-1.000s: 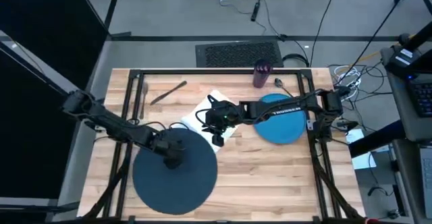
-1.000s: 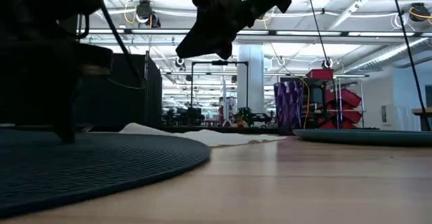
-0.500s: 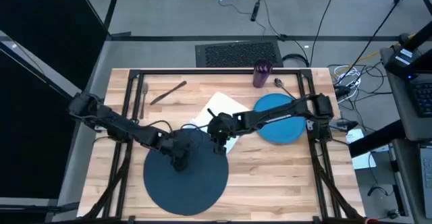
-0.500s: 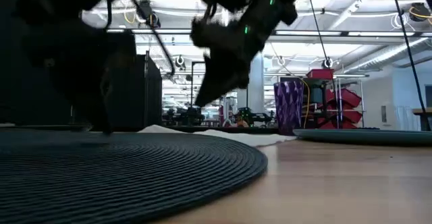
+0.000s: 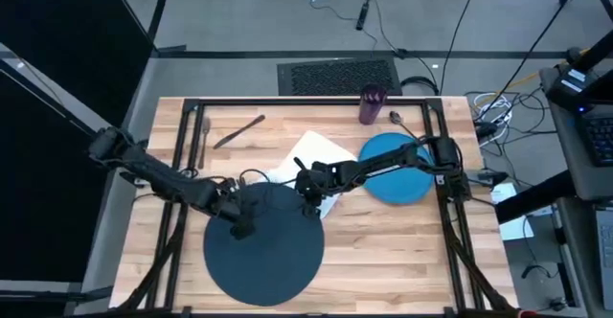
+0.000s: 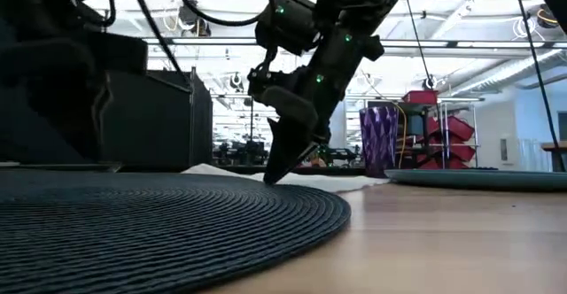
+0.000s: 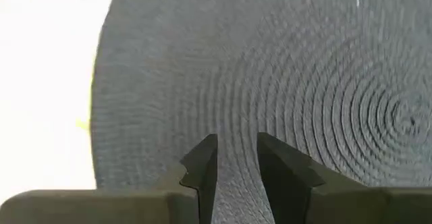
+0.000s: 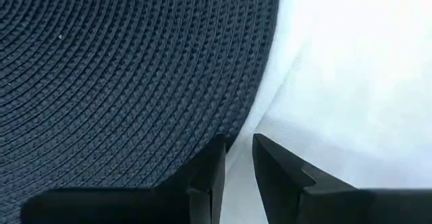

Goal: Set table place
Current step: Move the blue table mat to the center of the table

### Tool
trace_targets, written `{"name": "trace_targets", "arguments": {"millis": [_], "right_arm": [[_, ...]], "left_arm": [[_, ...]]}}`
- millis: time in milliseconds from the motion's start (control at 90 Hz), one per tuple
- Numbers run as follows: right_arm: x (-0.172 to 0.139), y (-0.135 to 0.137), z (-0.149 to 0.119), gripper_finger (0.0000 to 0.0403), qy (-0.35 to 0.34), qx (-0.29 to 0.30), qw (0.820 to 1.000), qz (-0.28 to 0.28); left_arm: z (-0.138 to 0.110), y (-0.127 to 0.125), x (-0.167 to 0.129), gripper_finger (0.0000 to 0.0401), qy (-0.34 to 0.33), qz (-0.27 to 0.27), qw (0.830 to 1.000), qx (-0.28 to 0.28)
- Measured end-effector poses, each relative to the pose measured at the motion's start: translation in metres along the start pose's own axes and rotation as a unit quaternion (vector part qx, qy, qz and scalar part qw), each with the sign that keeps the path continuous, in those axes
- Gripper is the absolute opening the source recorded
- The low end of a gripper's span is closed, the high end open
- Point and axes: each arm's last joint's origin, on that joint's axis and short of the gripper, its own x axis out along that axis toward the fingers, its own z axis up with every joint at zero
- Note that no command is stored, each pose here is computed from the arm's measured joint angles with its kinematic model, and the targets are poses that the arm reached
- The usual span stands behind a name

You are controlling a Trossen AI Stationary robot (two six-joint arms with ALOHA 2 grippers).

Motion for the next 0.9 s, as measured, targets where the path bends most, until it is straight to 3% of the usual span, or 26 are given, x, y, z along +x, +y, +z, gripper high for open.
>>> {"name": "trace_targets", "arguments": {"millis": [478, 900], "right_arm": [[0.001, -0.021, 0.009, 0.0061, -0.022, 0.022, 0.999, -0.011], [0.013, -0.043, 0.008, 0.0061, -0.016, 0.044, 0.999, -0.027]], "left_arm": [[-0.006, -0.027, 0.031, 0.009, 0.01, -0.022, 1.0, 0.012], [-0.008, -0.036, 0.03, 0.009, -0.003, -0.051, 0.999, 0.007]]}}
